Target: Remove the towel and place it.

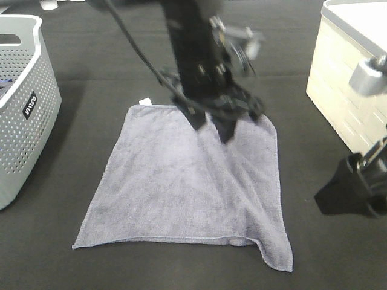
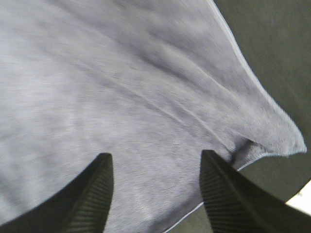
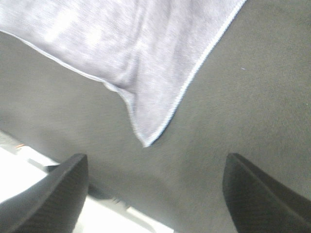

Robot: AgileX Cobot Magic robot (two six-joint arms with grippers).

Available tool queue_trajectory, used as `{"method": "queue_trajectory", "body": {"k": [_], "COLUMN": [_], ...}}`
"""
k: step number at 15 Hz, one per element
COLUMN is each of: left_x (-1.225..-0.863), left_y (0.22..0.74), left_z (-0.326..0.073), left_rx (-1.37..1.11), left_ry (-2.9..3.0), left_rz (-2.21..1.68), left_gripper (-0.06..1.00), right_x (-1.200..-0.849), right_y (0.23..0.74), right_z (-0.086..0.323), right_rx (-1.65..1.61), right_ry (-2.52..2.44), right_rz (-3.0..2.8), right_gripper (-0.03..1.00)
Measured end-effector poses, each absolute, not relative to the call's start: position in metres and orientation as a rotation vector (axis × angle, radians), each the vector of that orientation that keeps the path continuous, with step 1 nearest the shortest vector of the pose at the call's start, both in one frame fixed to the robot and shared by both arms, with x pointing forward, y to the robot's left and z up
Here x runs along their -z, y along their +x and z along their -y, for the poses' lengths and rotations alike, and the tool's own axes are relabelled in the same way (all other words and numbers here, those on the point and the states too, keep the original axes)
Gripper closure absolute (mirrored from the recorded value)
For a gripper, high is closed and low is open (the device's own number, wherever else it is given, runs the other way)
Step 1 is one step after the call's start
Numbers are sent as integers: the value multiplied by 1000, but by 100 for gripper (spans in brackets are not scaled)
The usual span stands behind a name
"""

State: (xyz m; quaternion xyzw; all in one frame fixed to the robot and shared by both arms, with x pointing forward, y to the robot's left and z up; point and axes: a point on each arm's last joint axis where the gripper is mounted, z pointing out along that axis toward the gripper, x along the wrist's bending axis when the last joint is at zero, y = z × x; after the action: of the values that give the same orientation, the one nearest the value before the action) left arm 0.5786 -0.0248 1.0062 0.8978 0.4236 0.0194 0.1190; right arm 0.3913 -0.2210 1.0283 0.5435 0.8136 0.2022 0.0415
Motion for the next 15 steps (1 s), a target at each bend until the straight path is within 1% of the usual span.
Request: {"method": "queue_trajectory", "body": {"k": [1,3,6,8,9,13,15], "left_x": [-1024,-1058,-1102,-1117,-1119,-1136,-1145], "left_y": [584,596,605,599,593,547,515], "left_z": [12,-18,-79,-125,-149,-238,-268], "left_rx": [-92,-167,-316,-370,-384,-469,-515], "left_ry": [2573,2476,2347,2280,2255,2097,2012], "left_rz": [-1270,-1325,-1453,-1573,-1644,-1890,-1965], "left_gripper": [40,39,39,39,39,39,39], "right_x": [-1038,-1055,-1075,-1086,-1089,-1090,-1089], "right_y": [393,397,402,405,406,403,400], "right_z": [221,223,232,235,236,237,238], "right_rx": [-618,-594,-501,-492,-499,-451,-419], "right_ry": [1678,1740,1806,1821,1829,1856,1879], "right_rz": [-2480,-2411,-2280,-2206,-2186,-2197,-2215], "right_gripper": [23,23,23,23,23,23,23]}}
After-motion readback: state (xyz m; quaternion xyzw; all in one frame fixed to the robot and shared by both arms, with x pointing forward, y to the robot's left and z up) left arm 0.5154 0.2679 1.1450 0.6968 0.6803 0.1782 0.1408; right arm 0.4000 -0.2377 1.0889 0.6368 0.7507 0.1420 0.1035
